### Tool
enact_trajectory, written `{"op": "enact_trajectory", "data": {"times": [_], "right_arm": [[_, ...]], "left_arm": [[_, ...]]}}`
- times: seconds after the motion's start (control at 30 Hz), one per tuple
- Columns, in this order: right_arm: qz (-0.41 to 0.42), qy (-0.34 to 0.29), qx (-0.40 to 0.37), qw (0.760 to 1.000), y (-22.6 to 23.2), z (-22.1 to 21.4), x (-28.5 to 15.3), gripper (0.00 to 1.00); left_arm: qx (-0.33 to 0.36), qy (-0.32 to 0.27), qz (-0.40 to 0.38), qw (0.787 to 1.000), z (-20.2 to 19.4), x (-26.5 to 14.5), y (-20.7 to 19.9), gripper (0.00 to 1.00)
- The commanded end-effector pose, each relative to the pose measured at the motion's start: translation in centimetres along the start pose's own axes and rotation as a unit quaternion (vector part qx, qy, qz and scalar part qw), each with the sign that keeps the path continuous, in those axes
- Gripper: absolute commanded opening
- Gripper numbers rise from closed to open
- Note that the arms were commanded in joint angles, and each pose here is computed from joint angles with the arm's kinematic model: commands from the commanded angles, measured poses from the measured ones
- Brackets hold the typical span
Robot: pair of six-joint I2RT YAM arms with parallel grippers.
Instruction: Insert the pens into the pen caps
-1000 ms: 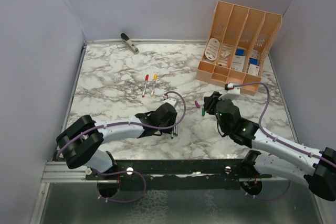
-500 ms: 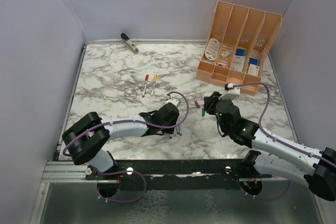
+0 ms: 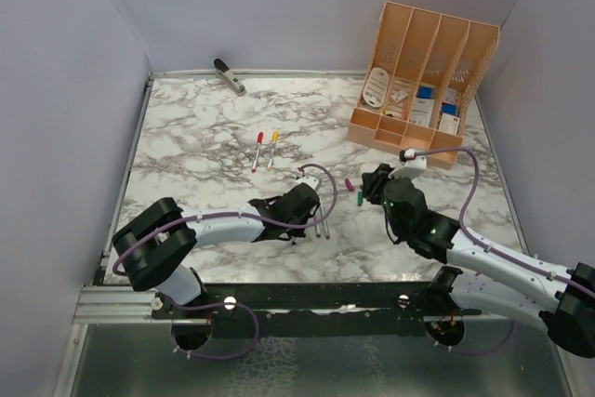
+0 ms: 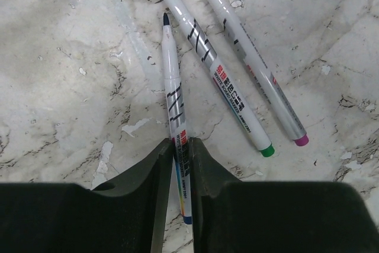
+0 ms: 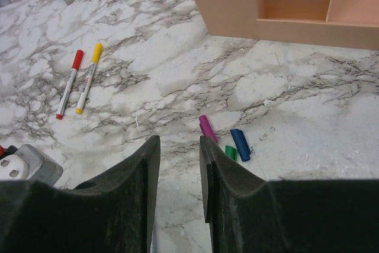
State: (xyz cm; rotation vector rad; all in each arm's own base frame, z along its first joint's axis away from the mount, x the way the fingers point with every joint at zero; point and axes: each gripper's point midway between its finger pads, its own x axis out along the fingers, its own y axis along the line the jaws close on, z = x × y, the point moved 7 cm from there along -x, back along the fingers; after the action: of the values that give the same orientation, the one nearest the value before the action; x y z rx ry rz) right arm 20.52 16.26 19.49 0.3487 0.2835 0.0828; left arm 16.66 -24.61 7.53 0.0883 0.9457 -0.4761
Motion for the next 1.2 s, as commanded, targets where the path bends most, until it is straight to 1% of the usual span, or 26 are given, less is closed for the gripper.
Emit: {"op": "enact_trajectory", "data": {"times": [0.0,0.07,0.17,0.33,0.4,0.43,0.5,0.63,0.77,0.93,1.0,1.07,1.17], "right_arm": [[-0.029,-0.006,0.011,0.999,-1.0,-0.2,-0.2,0.33],[-0.037,-0.006,0.014,0.999,-1.1,-0.2,-0.2,0.33],[-0.044,-0.005,0.011,0.999,-1.3,-0.2,-0.2,0.33],[-0.06,-0.005,0.006,0.998,-1.7,-0.2,-0.3,0.33],[-0.07,-0.007,0.005,0.997,-2.1,-0.2,-0.4,0.33],[-0.076,-0.009,0.007,0.997,-2.2,-0.2,-0.4,0.33],[-0.088,-0.013,0.007,0.996,-2.6,-0.2,-0.5,0.34],[-0.105,-0.016,0.002,0.994,-3.3,-0.2,-0.2,0.35],[-0.104,0.005,-0.001,0.995,-4.1,0.0,1.1,0.35],[-0.088,0.06,-0.016,0.994,-5.5,0.1,3.7,0.34],[-0.07,0.094,-0.034,0.992,-5.4,-0.5,4.5,0.32],[-0.059,0.122,-0.052,0.989,-5.1,-1.3,5.3,0.28],[-0.04,0.145,-0.059,0.987,-4.8,-2.4,5.6,0.24]], "left_arm": [[0.027,0.046,0.041,0.998,-1.6,0.2,0.9,0.24],[0.035,0.058,0.055,0.996,-1.9,0.5,1.1,0.26],[0.049,0.08,0.074,0.993,-2.5,1.0,1.3,0.26],[0.062,0.1,0.09,0.989,-3.4,1.5,1.0,0.24],[0.062,0.11,0.095,0.987,-4.0,1.9,1.1,0.18],[0.06,0.112,0.096,0.987,-4.1,2.0,1.1,0.14],[0.058,0.111,0.097,0.987,-4.1,1.9,1.1,0.01],[0.06,0.108,0.101,0.987,-4.0,1.6,1.3,0.0],[0.061,0.086,0.106,0.989,-2.9,0.6,1.3,0.0],[0.063,0.051,0.118,0.99,-1.2,-0.7,1.4,0.0],[0.061,0.03,0.119,0.991,-0.3,-1.3,1.3,0.0],[0.058,0.009,0.121,0.991,0.6,-2.0,1.3,0.0],[0.052,-0.027,0.124,0.99,2.0,-3.2,1.4,0.0]]}}
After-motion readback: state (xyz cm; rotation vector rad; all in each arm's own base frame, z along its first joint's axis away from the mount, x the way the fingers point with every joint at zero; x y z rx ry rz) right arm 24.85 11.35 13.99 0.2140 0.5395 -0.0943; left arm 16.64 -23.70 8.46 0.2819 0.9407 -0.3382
